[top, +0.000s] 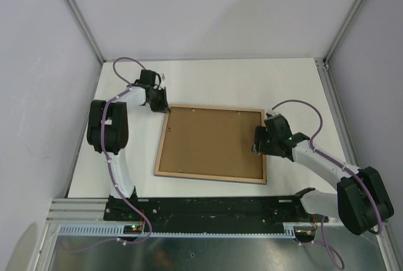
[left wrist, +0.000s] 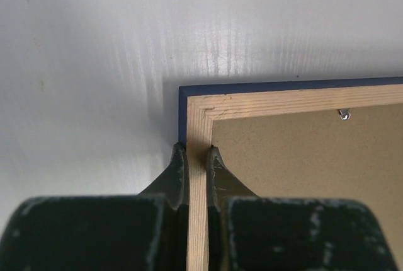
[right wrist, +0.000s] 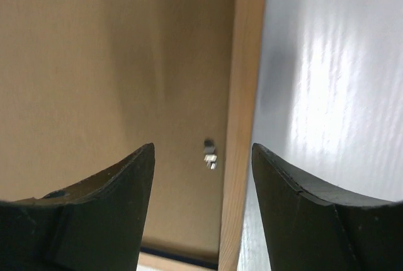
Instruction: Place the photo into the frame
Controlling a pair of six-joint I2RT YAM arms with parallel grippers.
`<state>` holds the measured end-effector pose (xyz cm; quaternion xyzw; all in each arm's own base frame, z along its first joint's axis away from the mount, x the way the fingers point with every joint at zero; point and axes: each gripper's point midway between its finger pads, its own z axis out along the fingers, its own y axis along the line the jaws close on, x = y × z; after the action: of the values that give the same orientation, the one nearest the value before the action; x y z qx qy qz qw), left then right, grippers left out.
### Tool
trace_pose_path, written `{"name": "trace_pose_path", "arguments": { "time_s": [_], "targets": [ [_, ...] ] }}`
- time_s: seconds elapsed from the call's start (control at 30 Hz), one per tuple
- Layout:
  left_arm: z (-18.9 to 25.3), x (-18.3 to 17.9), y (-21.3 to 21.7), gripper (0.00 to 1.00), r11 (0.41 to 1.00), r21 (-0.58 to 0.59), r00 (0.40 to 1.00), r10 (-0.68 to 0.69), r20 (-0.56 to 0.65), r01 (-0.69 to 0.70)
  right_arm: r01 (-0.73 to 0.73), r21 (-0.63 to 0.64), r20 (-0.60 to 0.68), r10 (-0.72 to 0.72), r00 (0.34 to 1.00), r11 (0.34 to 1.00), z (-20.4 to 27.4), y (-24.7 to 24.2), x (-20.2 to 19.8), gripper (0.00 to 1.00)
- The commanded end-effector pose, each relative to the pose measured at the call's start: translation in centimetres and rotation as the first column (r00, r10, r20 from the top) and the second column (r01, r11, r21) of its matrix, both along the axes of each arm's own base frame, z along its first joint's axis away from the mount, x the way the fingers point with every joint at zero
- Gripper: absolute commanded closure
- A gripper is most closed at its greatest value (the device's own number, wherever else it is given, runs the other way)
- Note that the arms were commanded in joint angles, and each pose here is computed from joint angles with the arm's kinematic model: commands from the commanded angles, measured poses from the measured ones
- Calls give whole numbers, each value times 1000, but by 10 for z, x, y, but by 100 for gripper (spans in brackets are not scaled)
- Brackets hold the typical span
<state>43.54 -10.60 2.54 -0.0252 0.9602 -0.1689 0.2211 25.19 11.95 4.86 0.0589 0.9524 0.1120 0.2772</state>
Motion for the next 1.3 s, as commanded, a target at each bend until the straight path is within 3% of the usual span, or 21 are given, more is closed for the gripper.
{"name": "trace_pose_path", "arguments": {
  "time_s": [0.0, 0.87, 1.27],
  "targets": [
    [14, 10, 17, 100, 993, 65, 994, 91, 53, -94, 35, -10, -12, -36, 999, 999, -5, 4, -22, 33],
    [17, 11, 14, 100, 995, 56, 995, 73, 62, -77, 90, -114, 26, -88, 996, 989, -22, -8, -1, 52],
    [18, 11, 13, 100, 996, 48, 995, 76, 61, -79, 101, -116, 13, -100, 995, 988, -24, -10, -2, 86]
  ]
}}
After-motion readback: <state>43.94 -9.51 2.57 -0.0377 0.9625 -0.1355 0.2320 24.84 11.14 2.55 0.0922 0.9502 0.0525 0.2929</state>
